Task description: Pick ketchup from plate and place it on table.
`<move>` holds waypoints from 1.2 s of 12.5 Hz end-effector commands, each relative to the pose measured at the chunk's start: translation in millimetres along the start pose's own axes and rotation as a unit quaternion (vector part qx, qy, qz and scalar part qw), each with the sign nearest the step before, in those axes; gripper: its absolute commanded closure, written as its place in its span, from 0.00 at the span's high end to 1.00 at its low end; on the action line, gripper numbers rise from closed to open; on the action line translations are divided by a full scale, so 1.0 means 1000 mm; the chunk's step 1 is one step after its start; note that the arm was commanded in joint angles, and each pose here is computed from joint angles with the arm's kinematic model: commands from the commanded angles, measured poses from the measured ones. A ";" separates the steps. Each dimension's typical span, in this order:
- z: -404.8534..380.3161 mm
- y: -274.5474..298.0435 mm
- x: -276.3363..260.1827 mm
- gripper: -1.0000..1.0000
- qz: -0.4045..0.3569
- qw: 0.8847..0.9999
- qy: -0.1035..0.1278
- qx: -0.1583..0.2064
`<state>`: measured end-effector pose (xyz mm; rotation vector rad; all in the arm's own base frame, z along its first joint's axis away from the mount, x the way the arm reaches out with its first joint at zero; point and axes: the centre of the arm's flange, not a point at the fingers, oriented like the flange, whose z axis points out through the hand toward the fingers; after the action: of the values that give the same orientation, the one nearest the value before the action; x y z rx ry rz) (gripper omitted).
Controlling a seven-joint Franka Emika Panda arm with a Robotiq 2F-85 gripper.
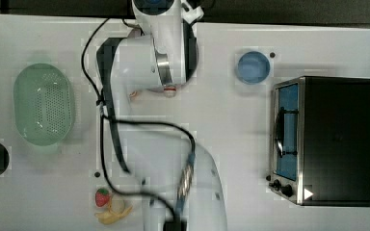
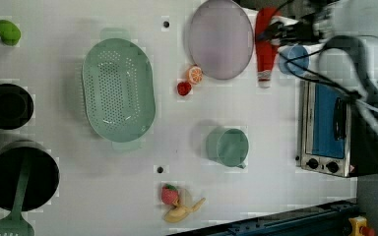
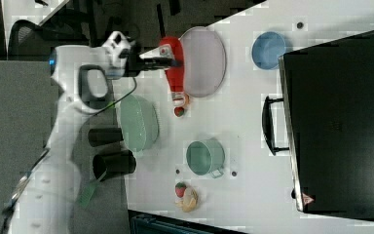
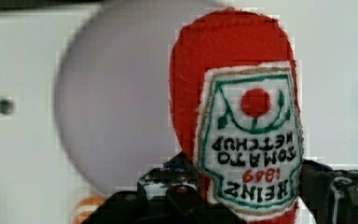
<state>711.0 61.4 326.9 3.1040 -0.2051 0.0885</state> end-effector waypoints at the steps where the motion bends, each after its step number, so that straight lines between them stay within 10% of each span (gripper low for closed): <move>1: -0.078 0.054 -0.012 0.60 0.052 0.998 0.018 0.037; 15: 0.036 0.119 -0.196 0.60 0.096 0.994 -0.056 0.007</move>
<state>500.8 -29.9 278.3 3.0879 -0.5404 -0.1075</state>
